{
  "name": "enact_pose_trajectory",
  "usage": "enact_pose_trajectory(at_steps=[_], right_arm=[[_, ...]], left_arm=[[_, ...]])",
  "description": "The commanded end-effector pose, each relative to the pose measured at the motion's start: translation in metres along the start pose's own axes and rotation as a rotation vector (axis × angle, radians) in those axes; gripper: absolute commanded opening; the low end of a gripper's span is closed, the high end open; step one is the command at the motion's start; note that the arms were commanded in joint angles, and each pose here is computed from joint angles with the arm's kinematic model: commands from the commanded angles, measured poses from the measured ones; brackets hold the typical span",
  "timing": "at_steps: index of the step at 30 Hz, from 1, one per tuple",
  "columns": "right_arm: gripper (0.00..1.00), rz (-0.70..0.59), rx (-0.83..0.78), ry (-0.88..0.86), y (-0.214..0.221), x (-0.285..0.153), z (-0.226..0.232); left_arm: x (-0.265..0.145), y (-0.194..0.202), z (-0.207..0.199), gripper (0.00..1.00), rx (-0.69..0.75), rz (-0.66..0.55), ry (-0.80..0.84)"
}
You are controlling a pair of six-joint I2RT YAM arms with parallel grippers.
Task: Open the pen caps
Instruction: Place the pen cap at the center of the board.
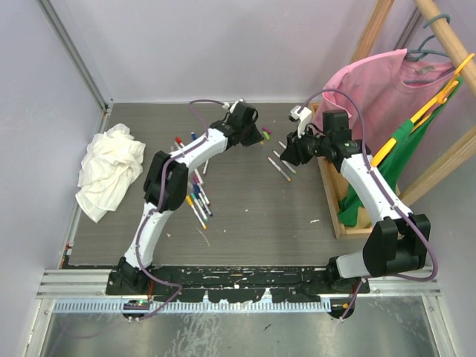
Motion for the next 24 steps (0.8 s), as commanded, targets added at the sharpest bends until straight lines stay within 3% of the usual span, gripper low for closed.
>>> enact_pose_trajectory(at_steps=[1, 15, 24], right_arm=[[0.38, -0.070, -0.038, -0.016, -0.015, -0.011, 0.006], [0.38, -0.071, -0.035, -0.036, -0.012, -0.010, 0.008], [0.38, -0.069, -0.036, -0.041, -0.011, -0.009, 0.007]], left_arm=[[0.016, -0.010, 0.006, 0.00, -0.006, -0.005, -0.068], [0.059, -0.015, 0.002, 0.03, -0.035, -0.049, -0.002], [0.074, -0.010, 0.006, 0.12, -0.083, -0.031, 0.036]])
Point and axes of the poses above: each gripper's point midway between its finger pads, its own x axis out along the fingers, its own z axis along the line the jaws close on, y = z × x, the point moved 5 cm from there along -x, back along the fingers, and after that the axes turned 2 degrees about x, right-handed, at the moved point
